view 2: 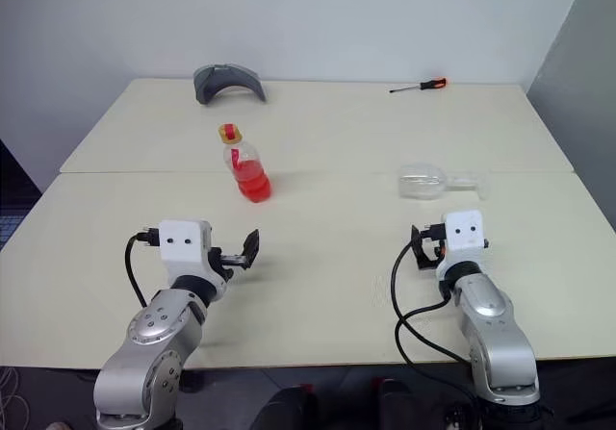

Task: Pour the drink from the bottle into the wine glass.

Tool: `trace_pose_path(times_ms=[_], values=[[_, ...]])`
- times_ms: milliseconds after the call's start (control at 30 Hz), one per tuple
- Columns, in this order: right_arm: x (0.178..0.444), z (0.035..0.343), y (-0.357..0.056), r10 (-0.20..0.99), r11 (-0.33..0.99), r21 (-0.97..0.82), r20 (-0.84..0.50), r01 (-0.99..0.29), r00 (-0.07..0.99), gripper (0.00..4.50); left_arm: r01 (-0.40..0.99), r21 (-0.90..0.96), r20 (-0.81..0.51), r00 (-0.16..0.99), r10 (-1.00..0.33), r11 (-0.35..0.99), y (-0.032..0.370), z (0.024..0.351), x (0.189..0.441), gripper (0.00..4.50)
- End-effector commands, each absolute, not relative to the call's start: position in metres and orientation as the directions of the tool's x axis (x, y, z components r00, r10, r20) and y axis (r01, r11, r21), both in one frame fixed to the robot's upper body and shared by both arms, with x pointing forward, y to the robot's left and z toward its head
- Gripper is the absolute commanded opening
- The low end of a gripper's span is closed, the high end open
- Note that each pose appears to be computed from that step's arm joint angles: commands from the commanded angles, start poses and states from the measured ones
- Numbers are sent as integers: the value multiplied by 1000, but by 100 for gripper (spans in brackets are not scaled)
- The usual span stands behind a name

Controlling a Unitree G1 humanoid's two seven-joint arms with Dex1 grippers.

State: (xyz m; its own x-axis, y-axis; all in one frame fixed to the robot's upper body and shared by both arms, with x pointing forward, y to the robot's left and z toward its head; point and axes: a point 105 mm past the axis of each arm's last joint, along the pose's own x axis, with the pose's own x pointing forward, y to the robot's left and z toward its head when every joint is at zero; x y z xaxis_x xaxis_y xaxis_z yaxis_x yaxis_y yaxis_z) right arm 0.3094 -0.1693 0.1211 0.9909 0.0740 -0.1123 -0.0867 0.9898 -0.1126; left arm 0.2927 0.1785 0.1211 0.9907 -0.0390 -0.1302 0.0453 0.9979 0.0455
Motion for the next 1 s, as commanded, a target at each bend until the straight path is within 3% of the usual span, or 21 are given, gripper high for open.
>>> trace_pose_path(times_ms=[33, 267, 633, 800, 867, 1000], values=[[308, 137, -175, 39, 991, -124, -48, -45, 998, 450, 55, 48, -72, 996, -52, 997, 178, 136, 295, 449], [307, 138, -175, 42, 991, -122, -48, -47, 998, 450, 44, 49, -65, 997, -41, 998, 177, 137, 294, 449], [308, 142, -160, 171, 978, -116, -42, -175, 984, 450, 28, 71, -70, 997, -23, 997, 181, 135, 289, 449], [301, 156, -133, 405, 910, -98, 4, -403, 914, 450, -18, 107, -52, 998, 24, 994, 195, 135, 297, 449], [287, 172, -113, 585, 811, -49, 66, -583, 808, 450, -19, 99, -26, 999, 21, 995, 198, 138, 304, 449], [266, 182, -102, 778, 627, -38, 58, -778, 625, 450, -40, 104, -12, 999, 42, 994, 206, 136, 314, 449]])
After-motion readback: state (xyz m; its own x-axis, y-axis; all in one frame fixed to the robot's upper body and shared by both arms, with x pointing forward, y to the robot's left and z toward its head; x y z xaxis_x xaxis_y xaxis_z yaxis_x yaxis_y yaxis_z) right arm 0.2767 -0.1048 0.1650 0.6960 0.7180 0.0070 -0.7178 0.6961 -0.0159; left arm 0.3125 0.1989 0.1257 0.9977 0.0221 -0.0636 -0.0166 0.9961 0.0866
